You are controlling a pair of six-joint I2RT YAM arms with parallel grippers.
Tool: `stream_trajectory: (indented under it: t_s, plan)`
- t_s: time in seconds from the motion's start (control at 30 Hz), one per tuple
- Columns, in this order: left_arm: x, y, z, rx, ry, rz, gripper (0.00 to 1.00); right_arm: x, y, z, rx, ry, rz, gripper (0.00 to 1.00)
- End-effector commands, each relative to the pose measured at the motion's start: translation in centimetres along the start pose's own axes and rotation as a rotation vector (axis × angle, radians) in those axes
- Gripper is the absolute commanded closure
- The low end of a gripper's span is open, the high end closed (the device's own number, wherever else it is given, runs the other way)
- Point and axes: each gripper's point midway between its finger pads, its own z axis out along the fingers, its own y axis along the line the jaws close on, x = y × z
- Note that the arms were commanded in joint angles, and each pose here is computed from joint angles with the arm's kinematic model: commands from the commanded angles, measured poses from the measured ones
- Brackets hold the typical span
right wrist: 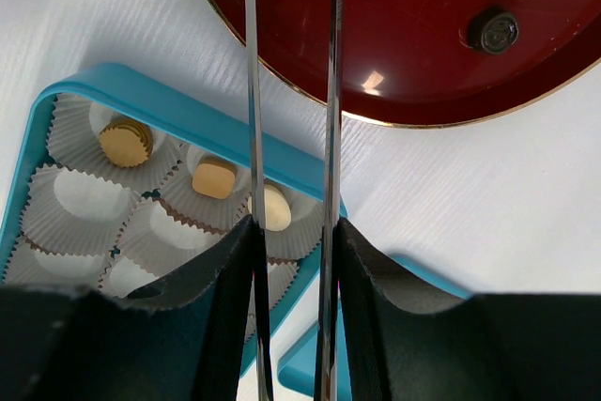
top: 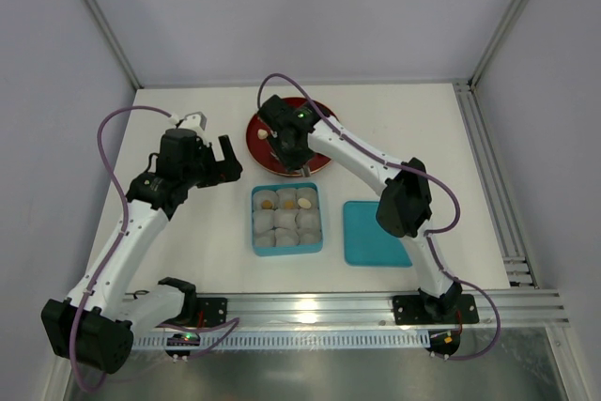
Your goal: Pack the chocolate
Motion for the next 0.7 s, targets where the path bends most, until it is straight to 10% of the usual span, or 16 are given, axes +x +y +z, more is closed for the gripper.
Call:
stream_trajectory:
  t_s: [0.0, 0.67]
  plan:
    - [-0.57, -0.39, 0.11, 0.022, -0.018, -0.009, 0.00, -0.97, -0.32, -2.54, 0.006, -0.054, 0.007, 0.60]
    - [-0.68, -0.43, 0.07, 0.027, -0.021, -0.013, 0.00, -0.61, -0.56, -3.22, 0.011, -0.056, 0.009, 0.59]
